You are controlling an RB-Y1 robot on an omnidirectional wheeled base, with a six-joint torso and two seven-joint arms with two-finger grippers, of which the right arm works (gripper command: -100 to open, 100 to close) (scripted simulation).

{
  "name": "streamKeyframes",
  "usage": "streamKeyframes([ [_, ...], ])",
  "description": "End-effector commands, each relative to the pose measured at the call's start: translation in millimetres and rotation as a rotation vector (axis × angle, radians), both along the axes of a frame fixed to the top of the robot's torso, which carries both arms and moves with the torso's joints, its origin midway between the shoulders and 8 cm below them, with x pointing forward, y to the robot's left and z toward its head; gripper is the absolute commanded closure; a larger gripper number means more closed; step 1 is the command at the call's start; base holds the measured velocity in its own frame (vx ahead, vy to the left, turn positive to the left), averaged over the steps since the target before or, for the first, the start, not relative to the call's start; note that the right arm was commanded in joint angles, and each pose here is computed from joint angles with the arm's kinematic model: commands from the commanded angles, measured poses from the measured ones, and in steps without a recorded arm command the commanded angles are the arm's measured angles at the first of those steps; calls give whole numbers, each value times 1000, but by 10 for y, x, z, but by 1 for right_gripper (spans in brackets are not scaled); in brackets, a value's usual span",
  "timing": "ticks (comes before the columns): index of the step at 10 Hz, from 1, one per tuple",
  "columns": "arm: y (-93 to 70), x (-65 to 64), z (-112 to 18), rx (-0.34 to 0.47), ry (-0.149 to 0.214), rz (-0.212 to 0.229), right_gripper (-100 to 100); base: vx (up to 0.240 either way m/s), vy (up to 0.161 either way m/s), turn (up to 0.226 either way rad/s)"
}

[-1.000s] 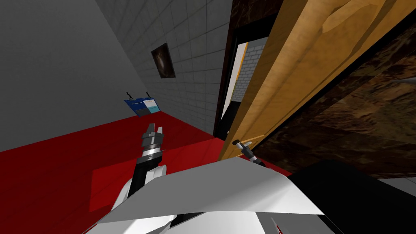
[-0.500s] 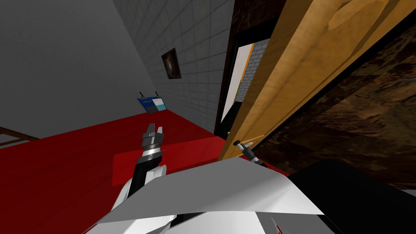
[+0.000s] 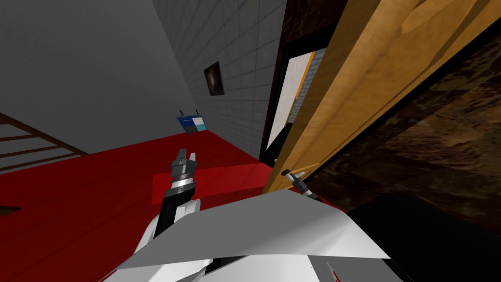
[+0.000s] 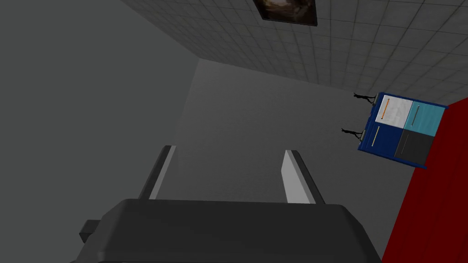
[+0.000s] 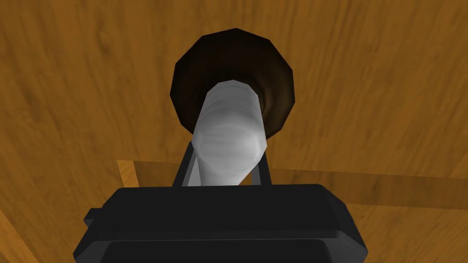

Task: Pull the door open

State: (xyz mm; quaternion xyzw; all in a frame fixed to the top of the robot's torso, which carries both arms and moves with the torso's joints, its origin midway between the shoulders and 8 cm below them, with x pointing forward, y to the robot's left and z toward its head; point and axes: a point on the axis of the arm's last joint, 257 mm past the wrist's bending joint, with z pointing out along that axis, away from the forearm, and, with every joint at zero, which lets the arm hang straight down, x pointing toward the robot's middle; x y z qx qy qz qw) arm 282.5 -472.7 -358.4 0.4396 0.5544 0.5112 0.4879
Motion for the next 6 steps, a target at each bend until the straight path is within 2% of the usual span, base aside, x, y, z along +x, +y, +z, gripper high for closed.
streamKeyframes([
  [1,-22,-43,8,-4,1,1,100,-200,-84,142],
  [6,-64,-119,30,-9,-2,6,100,-209,-69,165],
])
